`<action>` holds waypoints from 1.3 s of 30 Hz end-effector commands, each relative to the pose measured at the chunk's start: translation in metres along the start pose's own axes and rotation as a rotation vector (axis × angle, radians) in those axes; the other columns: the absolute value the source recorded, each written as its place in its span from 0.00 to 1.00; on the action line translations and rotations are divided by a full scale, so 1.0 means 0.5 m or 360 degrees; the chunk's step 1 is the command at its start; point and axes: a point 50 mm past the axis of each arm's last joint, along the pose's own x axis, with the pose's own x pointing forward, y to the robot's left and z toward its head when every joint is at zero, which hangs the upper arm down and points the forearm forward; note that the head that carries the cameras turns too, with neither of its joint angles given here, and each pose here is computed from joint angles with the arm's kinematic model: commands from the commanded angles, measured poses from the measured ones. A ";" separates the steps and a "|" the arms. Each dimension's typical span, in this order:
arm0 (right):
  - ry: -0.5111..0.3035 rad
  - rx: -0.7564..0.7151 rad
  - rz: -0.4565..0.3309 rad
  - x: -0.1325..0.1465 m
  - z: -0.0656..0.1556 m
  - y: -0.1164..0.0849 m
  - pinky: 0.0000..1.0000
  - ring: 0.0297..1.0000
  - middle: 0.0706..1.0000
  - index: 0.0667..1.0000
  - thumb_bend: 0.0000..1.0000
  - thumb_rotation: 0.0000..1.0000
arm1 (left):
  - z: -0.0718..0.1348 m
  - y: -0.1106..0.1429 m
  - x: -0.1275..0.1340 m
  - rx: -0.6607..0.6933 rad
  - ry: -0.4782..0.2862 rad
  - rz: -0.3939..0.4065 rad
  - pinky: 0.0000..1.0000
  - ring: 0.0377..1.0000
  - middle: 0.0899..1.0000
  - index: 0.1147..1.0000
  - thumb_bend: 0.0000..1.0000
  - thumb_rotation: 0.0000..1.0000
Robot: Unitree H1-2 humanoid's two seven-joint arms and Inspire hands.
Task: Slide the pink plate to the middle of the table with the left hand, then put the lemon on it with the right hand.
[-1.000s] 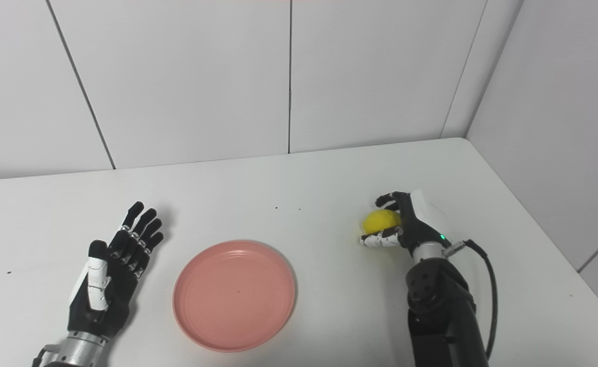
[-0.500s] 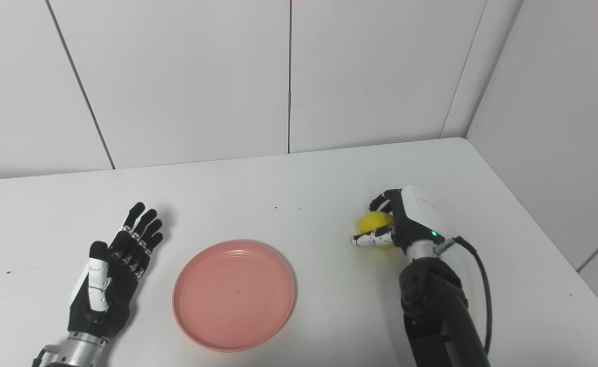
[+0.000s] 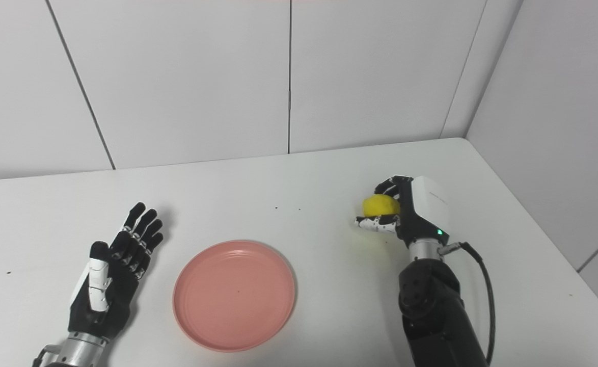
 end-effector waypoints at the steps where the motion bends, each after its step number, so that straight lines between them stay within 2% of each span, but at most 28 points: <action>1: -0.0150 0.0011 -0.0137 0.015 0.023 -0.035 0.23 0.34 0.43 0.50 0.51 0.00 | 0.002 -0.005 -0.001 -0.0006 -0.0018 -0.0019 0.99 0.98 0.98 0.98 0.83 0.99; 7: -0.0251 0.0061 -0.0166 -0.001 0.048 -0.042 0.24 0.34 0.42 0.51 0.51 0.00 | 0.001 -0.010 -0.001 -0.0011 -0.0016 -0.0016 0.98 0.98 0.97 0.97 0.83 0.99; 9: -0.0253 0.0087 -0.0158 -0.011 0.065 -0.043 0.25 0.35 0.42 0.51 0.51 0.00 | 0.000 -0.012 -0.001 -0.0015 -0.0014 -0.0018 0.99 0.98 0.98 0.97 0.83 0.99; 15: -0.0373 0.0180 -0.0083 -0.045 0.108 -0.037 0.28 0.35 0.42 0.51 0.51 0.00 | -0.001 -0.023 0.002 -0.0016 -0.0001 -0.0020 0.99 0.98 0.98 0.97 0.84 0.98; 21: -0.0477 0.0241 0.0053 -0.073 0.140 -0.009 0.24 0.34 0.42 0.52 0.51 0.00 | -0.004 -0.035 0.004 -0.0034 0.0003 -0.0013 0.98 0.98 0.97 0.97 0.85 0.96; 26: -0.0555 0.0298 0.0197 -0.097 0.168 0.020 0.29 0.36 0.43 0.51 0.51 0.00 | -0.005 -0.045 0.003 -0.0019 0.0007 -0.0013 0.98 0.98 0.97 0.97 0.85 0.96; 34: -0.0677 0.0323 0.0384 -0.128 0.194 0.058 0.22 0.33 0.40 0.51 0.51 0.00 | -0.001 -0.051 0.000 0.0001 0.0025 -0.0027 0.99 0.99 0.98 0.98 0.84 0.98; 39: -0.0699 0.0350 0.0501 -0.143 0.205 0.079 0.29 0.37 0.43 0.50 0.51 0.00 | -0.006 -0.061 0.002 -0.0001 0.0017 -0.0023 0.97 0.98 0.98 0.98 0.82 0.99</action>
